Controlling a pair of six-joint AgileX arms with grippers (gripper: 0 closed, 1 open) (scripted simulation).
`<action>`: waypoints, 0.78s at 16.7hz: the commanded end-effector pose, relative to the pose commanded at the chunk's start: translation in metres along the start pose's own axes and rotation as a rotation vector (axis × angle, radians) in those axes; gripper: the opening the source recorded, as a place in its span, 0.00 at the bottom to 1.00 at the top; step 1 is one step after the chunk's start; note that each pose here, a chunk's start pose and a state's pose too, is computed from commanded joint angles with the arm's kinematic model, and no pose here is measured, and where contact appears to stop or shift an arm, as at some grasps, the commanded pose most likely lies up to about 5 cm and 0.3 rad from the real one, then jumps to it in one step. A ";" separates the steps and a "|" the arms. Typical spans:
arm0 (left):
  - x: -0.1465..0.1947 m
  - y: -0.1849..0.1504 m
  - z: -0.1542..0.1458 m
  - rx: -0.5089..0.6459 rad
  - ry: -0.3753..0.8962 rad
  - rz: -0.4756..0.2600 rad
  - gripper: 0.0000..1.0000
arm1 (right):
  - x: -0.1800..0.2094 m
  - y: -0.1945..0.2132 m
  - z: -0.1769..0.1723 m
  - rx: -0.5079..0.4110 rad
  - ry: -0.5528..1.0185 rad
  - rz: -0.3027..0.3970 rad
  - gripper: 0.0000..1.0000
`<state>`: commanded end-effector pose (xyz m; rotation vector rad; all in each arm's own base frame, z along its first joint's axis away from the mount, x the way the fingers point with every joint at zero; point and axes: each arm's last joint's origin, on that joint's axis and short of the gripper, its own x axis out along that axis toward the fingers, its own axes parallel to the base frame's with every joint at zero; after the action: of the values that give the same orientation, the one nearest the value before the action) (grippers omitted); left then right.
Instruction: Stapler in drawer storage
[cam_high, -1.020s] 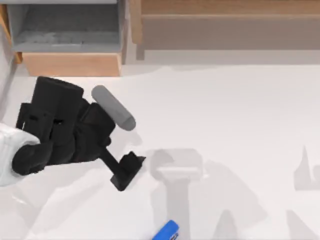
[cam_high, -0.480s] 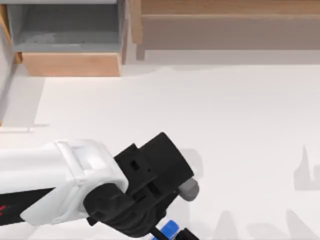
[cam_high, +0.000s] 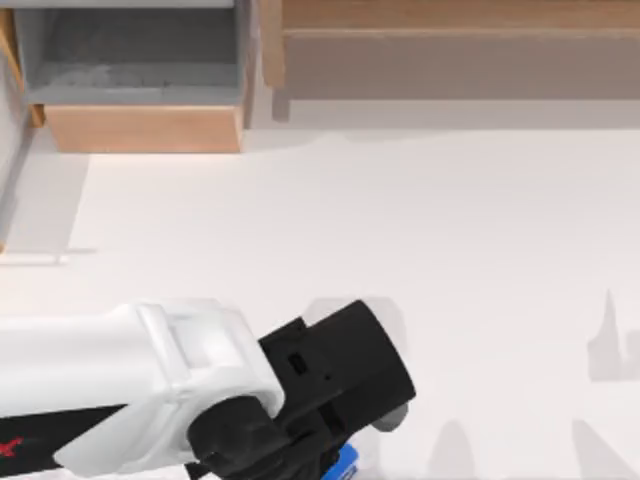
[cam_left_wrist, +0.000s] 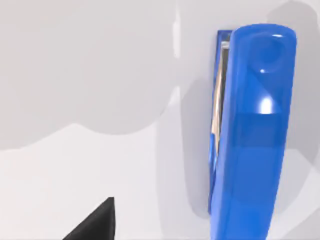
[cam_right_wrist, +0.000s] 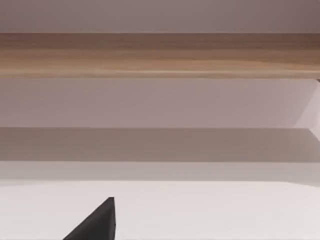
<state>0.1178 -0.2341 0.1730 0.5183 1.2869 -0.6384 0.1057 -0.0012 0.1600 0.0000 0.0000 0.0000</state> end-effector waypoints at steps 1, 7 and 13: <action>0.000 0.001 0.000 -0.003 -0.001 -0.002 1.00 | 0.000 0.000 0.000 0.000 0.000 0.000 1.00; 0.036 -0.001 0.003 -0.001 -0.003 -0.001 1.00 | 0.000 0.000 0.000 0.000 0.000 0.000 1.00; 0.070 0.000 0.000 0.000 0.000 0.000 1.00 | 0.000 0.000 0.000 0.000 0.000 0.000 1.00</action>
<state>0.1286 -0.2442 0.1046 0.5183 1.2869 -0.6384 0.1057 -0.0012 0.1600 0.0000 0.0000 0.0000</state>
